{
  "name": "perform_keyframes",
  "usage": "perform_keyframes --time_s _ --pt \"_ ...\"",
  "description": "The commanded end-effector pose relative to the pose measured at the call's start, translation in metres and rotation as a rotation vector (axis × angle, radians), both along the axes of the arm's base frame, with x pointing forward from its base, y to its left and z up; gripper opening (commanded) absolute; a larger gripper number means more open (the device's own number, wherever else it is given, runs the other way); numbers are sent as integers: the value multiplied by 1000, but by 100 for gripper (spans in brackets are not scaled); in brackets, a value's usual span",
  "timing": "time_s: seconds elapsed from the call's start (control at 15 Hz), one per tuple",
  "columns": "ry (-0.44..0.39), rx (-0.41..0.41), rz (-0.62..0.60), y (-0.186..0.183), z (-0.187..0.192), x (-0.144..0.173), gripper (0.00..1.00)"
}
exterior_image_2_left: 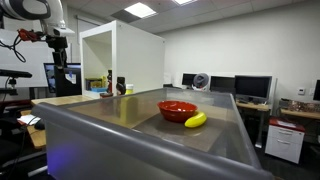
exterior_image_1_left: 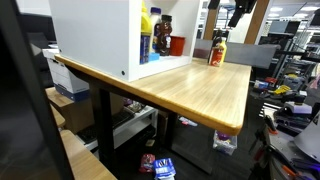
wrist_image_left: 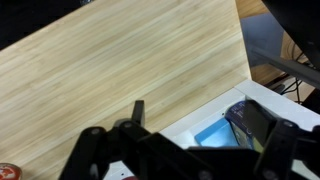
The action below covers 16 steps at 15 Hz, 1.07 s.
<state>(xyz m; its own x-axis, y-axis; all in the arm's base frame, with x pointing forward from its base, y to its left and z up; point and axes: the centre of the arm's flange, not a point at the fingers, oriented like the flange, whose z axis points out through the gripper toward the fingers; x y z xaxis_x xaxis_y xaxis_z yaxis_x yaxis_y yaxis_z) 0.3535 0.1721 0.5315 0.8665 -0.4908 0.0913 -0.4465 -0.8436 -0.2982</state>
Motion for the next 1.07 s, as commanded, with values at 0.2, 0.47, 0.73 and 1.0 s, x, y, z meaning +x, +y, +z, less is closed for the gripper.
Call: perform_keyframes --time_s 0.2,0.47,0.73,1.0 --pt "-95 49 30 -34 1 -6 100" --pt "-180 15 168 -58 -9 6 100" --pt "-217 -75 294 -61 -26 12 100" --pt "-263 -139 328 -47 -34 18 100"
